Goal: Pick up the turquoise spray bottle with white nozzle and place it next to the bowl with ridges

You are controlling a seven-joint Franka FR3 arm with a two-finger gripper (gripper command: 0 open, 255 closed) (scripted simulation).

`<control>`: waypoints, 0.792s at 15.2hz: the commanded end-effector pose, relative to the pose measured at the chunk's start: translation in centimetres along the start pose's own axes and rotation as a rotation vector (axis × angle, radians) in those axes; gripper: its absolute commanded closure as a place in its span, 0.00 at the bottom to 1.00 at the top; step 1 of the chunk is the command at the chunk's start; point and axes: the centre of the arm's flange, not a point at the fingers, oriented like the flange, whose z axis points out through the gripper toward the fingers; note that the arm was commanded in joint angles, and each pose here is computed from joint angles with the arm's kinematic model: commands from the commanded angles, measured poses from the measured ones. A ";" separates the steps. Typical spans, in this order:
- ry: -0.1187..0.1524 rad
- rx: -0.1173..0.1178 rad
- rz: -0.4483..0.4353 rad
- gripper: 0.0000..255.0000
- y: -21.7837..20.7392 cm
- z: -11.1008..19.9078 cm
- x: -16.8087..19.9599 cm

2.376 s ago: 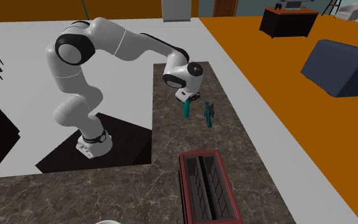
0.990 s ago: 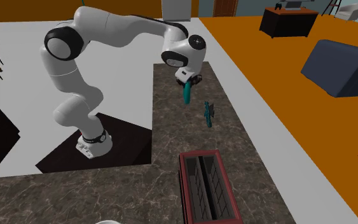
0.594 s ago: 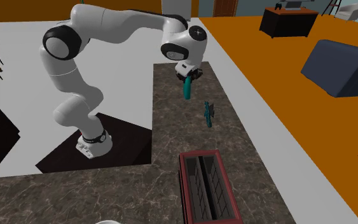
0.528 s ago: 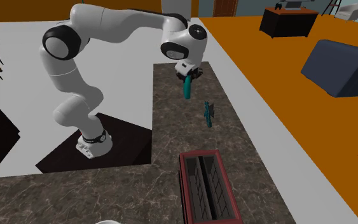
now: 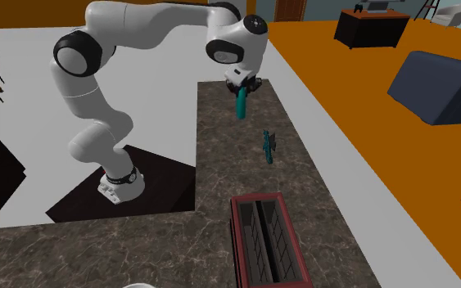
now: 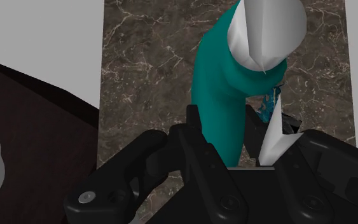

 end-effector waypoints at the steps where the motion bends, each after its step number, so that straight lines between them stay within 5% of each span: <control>1: 0.000 0.000 0.000 1.00 0.0 -0.9 -0.6; 9: 0.000 0.000 0.000 1.00 0.1 -4.4 -2.6; 12: 0.000 0.000 0.000 1.00 3.0 -5.7 -0.3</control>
